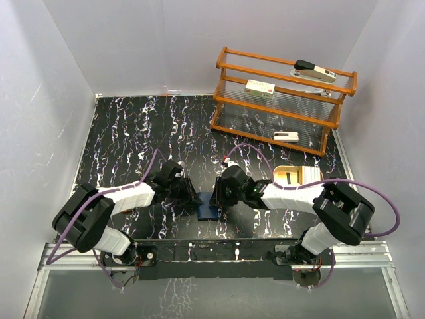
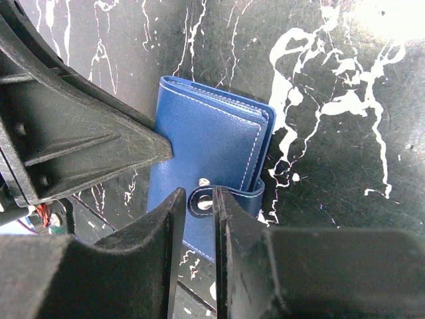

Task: Put the credit cards into the card holder
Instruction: Close the card holder at the center of the board.

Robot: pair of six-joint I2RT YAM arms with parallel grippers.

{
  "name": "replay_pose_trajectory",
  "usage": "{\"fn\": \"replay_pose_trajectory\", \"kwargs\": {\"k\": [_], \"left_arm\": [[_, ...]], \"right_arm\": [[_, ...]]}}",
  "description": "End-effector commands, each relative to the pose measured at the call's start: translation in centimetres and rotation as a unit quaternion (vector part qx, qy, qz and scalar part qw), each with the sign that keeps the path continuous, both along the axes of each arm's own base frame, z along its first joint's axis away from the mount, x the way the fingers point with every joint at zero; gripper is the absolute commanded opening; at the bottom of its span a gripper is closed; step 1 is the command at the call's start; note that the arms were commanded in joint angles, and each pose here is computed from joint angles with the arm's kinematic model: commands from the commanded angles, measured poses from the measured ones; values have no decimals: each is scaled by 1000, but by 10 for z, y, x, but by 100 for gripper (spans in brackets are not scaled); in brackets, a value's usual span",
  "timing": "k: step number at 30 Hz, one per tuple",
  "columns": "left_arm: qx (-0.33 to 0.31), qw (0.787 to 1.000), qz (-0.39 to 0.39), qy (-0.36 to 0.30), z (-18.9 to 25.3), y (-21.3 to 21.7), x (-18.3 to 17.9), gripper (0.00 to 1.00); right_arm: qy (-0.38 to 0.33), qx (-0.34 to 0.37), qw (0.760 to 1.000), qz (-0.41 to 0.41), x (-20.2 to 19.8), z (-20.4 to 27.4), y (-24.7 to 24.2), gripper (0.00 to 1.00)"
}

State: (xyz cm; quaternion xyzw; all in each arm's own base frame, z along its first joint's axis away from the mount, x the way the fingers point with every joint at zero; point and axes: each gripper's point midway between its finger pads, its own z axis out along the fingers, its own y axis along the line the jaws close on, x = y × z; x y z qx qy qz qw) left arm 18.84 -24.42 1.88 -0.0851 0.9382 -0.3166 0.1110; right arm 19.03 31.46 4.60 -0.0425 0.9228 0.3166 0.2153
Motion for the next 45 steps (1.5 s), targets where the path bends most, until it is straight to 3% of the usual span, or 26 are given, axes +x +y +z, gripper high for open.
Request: {"fn": "replay_pose_trajectory", "kwargs": {"k": [1,8,19,25,45], "left_arm": [[27,999,2,20,-12,11,-13,16],[28,999,4,18,-8,10,-10,14],[41,999,2,12,-7,13,-8,14],[42,999,1,12,-6,12,-7,14],[30,999,2,16,-4,8,-6,14]], "right_arm": [[-12,26,999,-15,7,6,7,22],[-8,30,999,-8,5,8,11,20],[-75,-8,997,2,12,35,-26,27],[-63,-2,998,14,10,31,-30,22],[-13,58,998,26,2,14,-3,19]]}}
